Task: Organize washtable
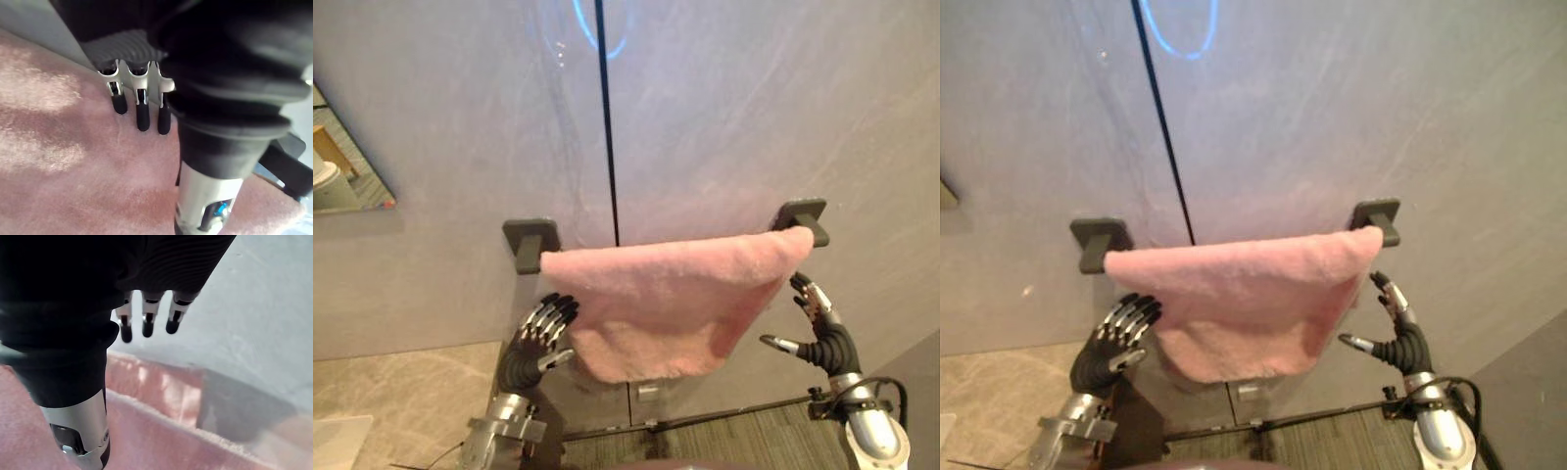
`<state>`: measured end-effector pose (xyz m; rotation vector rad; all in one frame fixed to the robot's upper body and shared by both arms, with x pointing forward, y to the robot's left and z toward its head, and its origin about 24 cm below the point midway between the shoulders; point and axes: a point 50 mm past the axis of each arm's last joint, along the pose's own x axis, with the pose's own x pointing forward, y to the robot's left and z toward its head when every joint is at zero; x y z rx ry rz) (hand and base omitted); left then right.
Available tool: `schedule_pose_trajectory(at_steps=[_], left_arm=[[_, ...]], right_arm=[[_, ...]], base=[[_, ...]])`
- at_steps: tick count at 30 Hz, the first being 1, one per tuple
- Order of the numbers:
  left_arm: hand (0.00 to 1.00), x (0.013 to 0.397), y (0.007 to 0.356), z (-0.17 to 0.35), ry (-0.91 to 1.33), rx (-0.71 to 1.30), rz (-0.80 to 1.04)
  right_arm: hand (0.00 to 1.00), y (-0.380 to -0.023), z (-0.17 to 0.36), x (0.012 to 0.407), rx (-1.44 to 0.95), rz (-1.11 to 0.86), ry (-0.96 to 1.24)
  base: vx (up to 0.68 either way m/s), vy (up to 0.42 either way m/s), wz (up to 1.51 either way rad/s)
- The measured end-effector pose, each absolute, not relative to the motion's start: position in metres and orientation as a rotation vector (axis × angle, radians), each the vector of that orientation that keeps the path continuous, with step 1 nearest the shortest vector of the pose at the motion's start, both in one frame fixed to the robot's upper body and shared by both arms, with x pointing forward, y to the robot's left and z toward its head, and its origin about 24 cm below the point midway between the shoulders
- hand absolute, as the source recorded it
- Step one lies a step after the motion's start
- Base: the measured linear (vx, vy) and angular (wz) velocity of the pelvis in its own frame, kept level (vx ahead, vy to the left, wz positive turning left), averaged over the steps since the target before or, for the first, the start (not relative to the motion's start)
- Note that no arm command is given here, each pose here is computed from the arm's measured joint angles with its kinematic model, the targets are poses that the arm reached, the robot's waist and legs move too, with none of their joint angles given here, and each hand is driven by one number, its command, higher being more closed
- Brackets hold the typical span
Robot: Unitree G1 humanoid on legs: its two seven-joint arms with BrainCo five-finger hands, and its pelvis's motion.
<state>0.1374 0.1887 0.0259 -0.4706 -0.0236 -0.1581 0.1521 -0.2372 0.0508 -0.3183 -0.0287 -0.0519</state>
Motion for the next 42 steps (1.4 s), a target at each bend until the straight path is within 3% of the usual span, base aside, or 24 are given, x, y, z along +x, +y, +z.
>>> schedule_pose_trajectory(at_steps=[7, 16, 27, 34, 42], left_arm=[[0.00, 0.117, 0.187, -0.014, 0.170, -0.464, -0.089], [0.00, 0.105, 0.176, -0.086, 0.515, -0.380, 0.016], [0.00, 0.074, 0.178, -0.144, 0.884, -0.189, 0.117], [0.00, 0.092, 0.182, -0.151, 0.923, -0.102, 0.118], [0.00, 0.140, 0.178, -0.138, 0.824, -0.046, 0.070]], right_arm=[[0.00, -0.215, 0.014, 0.133, -0.223, 0.019, 0.140], [0.00, -0.183, -0.081, 0.107, -0.103, 0.123, 0.568], [0.00, -0.189, -0.139, 0.083, -0.151, 0.048, 0.901], [0.00, -0.193, -0.146, 0.100, -0.163, 0.023, 0.939], [0.00, -0.192, -0.139, 0.129, -0.190, 0.010, 0.873]], base=[[0.02, -0.011, 0.01], [0.00, -0.007, 0.01], [0.00, -0.019, 0.00], [-0.04, -0.007, -0.26], [-0.01, 0.013, 0.09]])
